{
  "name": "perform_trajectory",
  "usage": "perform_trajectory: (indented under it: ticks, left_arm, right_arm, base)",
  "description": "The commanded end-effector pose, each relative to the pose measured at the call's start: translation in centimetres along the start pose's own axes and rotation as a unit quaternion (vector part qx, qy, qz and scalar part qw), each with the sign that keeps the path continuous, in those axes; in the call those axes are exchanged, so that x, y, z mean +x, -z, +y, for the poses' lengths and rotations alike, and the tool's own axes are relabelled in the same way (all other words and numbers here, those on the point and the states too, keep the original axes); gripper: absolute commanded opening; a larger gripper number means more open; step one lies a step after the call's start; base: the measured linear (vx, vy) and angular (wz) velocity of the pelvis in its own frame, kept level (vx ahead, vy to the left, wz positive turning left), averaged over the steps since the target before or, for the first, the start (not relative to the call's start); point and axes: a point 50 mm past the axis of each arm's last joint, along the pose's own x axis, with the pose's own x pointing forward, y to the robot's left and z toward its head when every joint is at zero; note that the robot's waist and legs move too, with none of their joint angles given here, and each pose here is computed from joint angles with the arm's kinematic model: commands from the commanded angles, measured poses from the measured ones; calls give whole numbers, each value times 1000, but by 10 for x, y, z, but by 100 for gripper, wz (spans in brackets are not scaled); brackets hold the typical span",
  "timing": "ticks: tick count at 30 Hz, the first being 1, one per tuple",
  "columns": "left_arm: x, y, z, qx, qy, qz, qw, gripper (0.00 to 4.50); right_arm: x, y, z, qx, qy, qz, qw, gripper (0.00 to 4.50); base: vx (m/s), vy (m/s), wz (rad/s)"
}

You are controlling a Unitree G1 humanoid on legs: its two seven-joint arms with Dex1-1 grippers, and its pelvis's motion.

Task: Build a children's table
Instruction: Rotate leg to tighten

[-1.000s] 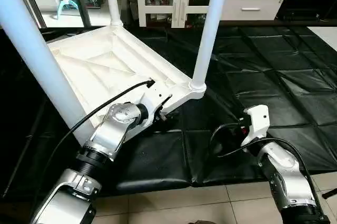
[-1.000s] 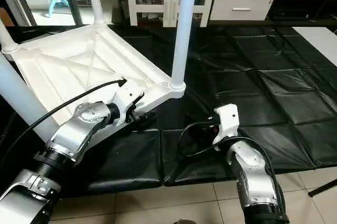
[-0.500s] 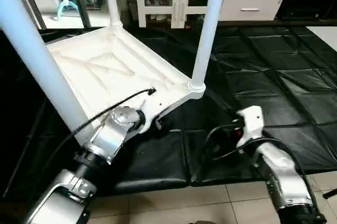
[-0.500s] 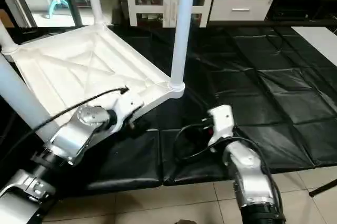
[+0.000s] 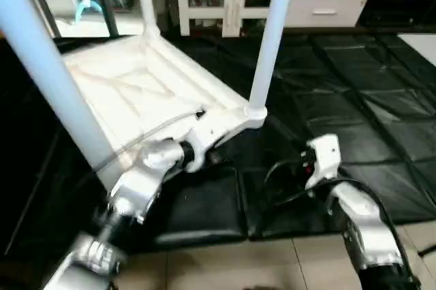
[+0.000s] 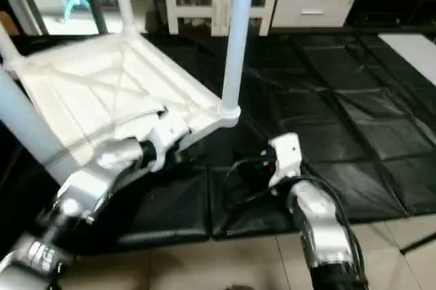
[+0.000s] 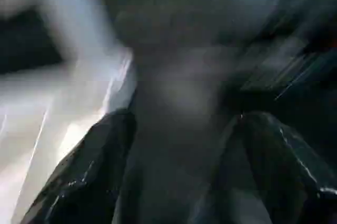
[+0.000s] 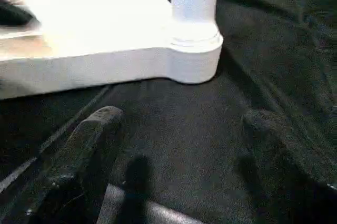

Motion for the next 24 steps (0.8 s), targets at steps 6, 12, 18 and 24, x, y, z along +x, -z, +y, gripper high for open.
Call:
perform_trajectory:
  ticks: [6, 12, 18, 24]
  left_arm:
    - [-42, -64, -13, 11, 26, -134, 991, 355]
    - [-81, -90, -11, 22, 2, -158, 987, 355]
    - [-122, -54, -16, -38, 25, -67, 997, 355]
    - [-160, -38, -19, -79, 21, -39, 996, 355]
  right_arm:
    - [5, -15, -1, -5, -4, -34, 999, 390]
    - [13, -16, 3, -7, -23, -36, 999, 390]
    - [21, -17, 8, -10, -44, -35, 998, 390]
    - [22, -17, 5, -14, -51, -33, 998, 390]
  base:
    - [0, 0, 0]
    - [0, 0, 0]
    - [0, 0, 0]
    - [0, 0, 0]
